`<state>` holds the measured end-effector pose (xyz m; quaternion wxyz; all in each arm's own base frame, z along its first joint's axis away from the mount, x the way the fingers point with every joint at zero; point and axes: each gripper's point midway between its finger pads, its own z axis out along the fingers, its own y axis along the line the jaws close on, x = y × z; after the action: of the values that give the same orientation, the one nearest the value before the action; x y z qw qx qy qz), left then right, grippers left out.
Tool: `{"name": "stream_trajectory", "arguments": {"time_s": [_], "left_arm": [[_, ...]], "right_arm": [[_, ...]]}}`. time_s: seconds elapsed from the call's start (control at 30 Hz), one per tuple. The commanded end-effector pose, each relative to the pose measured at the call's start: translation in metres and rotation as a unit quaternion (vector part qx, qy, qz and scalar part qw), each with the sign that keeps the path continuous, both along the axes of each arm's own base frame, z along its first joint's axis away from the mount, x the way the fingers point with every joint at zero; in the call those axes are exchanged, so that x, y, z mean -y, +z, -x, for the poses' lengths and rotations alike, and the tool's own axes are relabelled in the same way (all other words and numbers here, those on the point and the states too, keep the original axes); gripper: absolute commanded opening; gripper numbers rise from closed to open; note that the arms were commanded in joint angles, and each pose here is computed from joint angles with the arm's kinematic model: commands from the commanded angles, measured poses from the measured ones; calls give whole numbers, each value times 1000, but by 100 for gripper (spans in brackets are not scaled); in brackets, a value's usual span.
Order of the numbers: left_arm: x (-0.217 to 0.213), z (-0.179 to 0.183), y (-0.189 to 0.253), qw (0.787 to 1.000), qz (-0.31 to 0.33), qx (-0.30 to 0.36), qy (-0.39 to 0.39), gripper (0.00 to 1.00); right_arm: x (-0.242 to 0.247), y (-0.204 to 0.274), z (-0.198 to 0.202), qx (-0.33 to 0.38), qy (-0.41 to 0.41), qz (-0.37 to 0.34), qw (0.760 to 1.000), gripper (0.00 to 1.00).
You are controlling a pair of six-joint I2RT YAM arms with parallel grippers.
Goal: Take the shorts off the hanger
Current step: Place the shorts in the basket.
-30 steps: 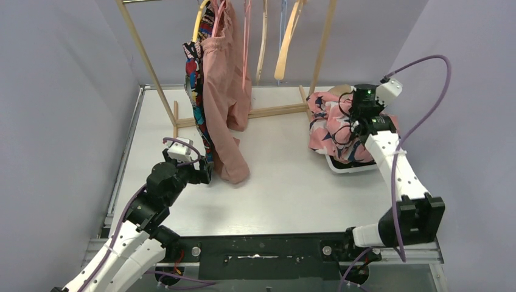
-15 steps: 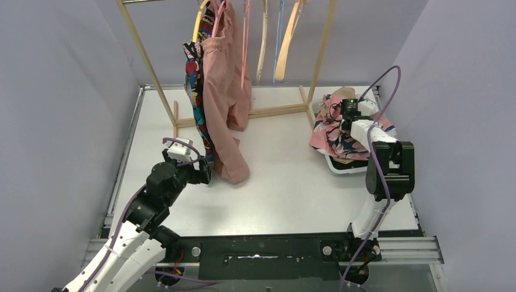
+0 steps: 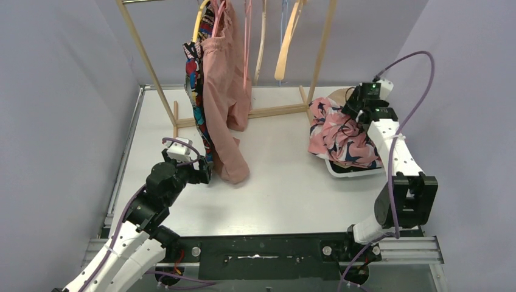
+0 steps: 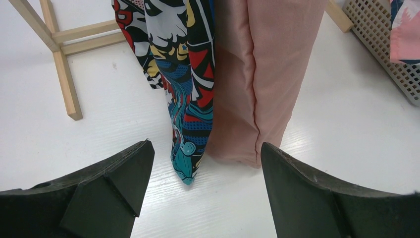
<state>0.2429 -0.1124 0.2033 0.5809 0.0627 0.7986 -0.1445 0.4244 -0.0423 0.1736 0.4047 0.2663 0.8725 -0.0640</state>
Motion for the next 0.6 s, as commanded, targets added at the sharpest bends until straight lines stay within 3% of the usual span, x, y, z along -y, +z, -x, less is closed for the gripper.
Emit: {"name": "stream_trajectory", "arguments": {"time_s": [0.0,0.13,0.23,0.37,0.43,0.57], "left_arm": [[4,-2,24,999,17,31,-12,80],[4,-2,24,999,17,32,-12,79],[4,-2,25,999,18,32,-12,79],[3,-2,24,999,16,30,-10,79],[2,-2,25,999,17,31,-6,79],[0,-2,28,999,21,40,-2,79]], "right_arm": [[-26,72,-2,73,80,-36,993,66],[-58,73,2,98,137,-98,981,62],[-91,36,-2,95,181,-146,968,54],[-95,-73,9,-51,146,-162,975,34],[-85,-119,25,-95,104,-146,979,34],[-71,-166,41,-143,73,-125,979,33]]}}
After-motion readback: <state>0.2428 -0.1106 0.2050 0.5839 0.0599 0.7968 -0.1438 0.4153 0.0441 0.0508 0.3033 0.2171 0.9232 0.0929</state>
